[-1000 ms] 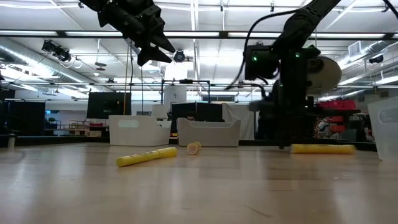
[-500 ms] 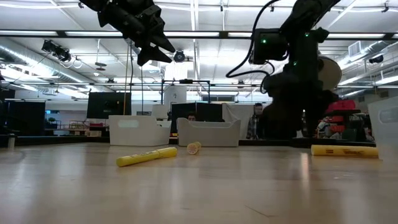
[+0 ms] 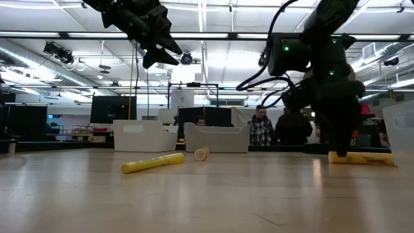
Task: Pick & Place Markers
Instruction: Put the dark yellow highlighter pen into the white bin
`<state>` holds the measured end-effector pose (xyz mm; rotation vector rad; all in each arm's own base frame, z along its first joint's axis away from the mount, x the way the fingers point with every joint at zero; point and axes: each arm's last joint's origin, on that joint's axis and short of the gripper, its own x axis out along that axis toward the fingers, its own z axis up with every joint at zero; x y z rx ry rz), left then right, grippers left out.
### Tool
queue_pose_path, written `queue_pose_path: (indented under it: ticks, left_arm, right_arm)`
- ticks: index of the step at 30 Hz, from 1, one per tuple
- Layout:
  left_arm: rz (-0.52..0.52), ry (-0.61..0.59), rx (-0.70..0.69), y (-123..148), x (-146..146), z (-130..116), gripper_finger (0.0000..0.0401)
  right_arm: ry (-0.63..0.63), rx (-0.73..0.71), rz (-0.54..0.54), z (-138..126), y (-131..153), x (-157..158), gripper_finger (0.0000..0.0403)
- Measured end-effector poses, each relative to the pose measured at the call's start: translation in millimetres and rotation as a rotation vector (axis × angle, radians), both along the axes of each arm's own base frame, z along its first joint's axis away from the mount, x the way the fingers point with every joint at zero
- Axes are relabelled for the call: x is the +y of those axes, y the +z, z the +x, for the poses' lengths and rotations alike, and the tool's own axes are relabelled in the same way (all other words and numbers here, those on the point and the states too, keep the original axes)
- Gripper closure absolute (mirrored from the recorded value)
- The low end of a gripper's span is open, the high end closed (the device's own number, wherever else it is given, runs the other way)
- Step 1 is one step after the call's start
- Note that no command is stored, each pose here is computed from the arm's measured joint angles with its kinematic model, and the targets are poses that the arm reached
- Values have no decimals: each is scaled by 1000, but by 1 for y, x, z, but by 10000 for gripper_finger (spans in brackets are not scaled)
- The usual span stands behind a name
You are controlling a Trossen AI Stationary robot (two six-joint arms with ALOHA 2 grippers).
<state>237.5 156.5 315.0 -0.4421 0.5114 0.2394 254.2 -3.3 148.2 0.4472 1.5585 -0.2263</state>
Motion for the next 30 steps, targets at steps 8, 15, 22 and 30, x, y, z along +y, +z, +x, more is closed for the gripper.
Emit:
queue_pose_path:
  ticks: [8, 15, 22, 30]
  left_arm:
    - [1, 0, -1, 0, 0, 0, 204]
    - [3, 0, -3, 0, 0, 0, 204]
    - [7, 8, -7, 1, 2, -1, 204]
    - [95, -18, -106, 18, 9, -15, 204]
  right_arm:
    - [80, -15, -94, -6, -18, 18, 181]
    - [81, -19, -133, -9, -22, 21, 309]
    - [-66, -151, -231, 15, -8, 9, 360]
    - [-289, -578, -375, 47, 51, -13, 360]
